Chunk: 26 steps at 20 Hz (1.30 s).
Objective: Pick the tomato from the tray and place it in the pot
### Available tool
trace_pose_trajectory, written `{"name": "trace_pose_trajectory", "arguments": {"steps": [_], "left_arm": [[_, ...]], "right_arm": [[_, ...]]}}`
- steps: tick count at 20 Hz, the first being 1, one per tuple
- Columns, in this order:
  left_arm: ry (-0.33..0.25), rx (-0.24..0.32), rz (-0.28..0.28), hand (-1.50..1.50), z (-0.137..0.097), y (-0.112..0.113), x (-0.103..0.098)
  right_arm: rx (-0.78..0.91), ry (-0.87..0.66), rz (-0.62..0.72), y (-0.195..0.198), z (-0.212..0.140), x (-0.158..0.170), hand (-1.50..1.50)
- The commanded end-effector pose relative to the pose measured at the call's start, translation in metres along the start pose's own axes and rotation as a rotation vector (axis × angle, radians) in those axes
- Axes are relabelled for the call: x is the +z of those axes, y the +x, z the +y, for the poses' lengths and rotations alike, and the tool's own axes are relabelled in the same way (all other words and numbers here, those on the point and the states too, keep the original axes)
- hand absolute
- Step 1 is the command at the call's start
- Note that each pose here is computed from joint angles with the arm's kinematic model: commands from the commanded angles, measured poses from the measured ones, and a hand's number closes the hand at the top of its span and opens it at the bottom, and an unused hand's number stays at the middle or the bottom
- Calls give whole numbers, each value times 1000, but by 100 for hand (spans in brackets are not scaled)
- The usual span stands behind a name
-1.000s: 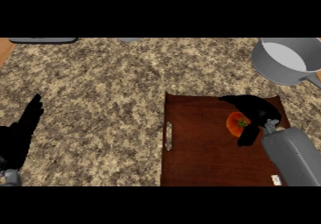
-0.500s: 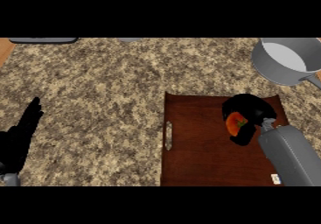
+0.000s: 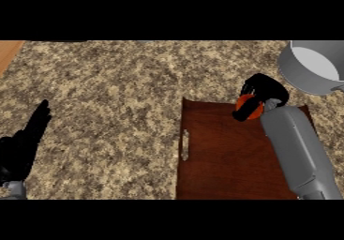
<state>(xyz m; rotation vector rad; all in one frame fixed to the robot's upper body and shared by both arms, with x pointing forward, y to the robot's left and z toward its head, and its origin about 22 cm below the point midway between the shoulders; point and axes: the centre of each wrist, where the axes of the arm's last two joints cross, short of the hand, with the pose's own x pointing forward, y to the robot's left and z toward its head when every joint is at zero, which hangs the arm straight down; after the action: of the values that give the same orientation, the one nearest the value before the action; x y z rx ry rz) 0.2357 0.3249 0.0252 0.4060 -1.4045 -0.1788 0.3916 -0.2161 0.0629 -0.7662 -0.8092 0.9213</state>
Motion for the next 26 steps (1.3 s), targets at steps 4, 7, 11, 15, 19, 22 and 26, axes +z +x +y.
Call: {"name": "trace_pose_trajectory", "arguments": {"steps": [4, 7, 11, 15, 19, 22, 26], "left_arm": [[3, -19, 4, 0, 0, 6, -6], [0, 8, -4, 0, -11, 3, -9], [11, 9, 16, 0, -6, -5, -4], [2, -12, 12, 0, 6, -2, 3], [20, 3, 18, 0, 21, -5, -2], [14, 13, 11, 0, -5, 4, 8], [43, -11, 21, 0, 13, -17, -7]], "right_arm": [[-28, -234, 249, 66, -40, -5, 150], [49, -425, 270, 72, -61, -1, 150], [82, -698, 319, 91, -88, 16, 150], [54, -848, 358, 114, -106, 27, 150], [-106, -924, 307, 97, -131, 28, 150], [-160, -983, 300, 73, -152, 24, 150], [-187, -1008, 281, 69, -170, 33, 150]]}}
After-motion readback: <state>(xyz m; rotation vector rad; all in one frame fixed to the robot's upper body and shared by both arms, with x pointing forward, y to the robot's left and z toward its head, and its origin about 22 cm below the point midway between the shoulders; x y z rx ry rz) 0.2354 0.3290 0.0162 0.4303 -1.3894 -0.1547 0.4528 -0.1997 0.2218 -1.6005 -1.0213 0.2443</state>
